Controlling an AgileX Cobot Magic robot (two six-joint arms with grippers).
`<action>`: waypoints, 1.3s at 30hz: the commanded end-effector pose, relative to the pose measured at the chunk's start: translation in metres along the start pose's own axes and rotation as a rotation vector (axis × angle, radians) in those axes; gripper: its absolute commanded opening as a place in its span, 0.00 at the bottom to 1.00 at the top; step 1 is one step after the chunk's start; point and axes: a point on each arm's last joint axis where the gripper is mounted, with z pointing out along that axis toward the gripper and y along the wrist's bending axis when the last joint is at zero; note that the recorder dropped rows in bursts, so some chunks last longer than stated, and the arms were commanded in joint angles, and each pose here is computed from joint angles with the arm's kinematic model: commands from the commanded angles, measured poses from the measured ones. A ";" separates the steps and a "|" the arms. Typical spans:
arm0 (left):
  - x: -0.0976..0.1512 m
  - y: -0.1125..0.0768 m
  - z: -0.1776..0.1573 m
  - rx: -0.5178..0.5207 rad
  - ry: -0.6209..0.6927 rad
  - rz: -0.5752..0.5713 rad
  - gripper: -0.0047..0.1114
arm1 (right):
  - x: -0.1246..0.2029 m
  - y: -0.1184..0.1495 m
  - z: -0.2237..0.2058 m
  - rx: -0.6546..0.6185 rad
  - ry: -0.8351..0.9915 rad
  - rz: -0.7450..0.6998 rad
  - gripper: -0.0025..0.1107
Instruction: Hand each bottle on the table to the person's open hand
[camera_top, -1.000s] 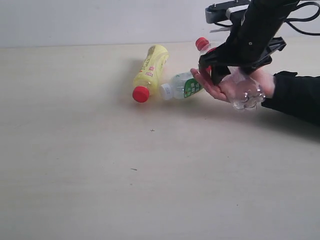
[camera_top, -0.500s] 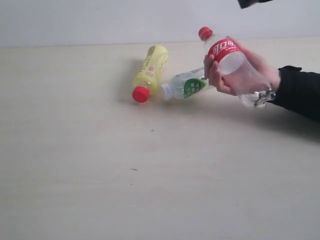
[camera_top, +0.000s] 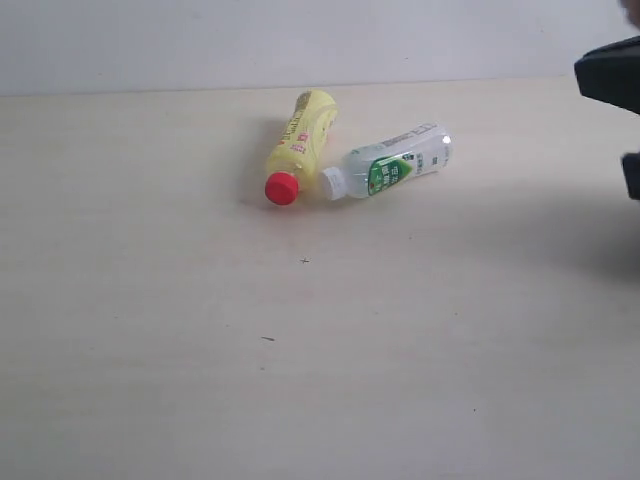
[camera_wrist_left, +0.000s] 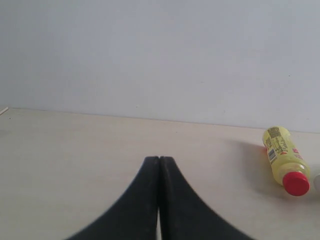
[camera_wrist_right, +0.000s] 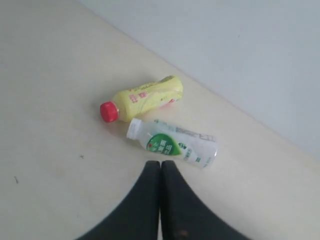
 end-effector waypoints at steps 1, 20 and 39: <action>-0.001 0.000 -0.001 0.000 -0.012 0.002 0.04 | 0.027 0.007 -0.013 0.092 -0.117 -0.006 0.02; -0.001 0.000 -0.001 0.000 -0.012 0.002 0.04 | 0.039 0.010 -0.036 0.192 -0.332 0.143 0.02; -0.001 0.000 -0.001 0.000 -0.012 0.002 0.04 | 0.049 0.031 -0.119 0.295 -0.704 0.034 0.02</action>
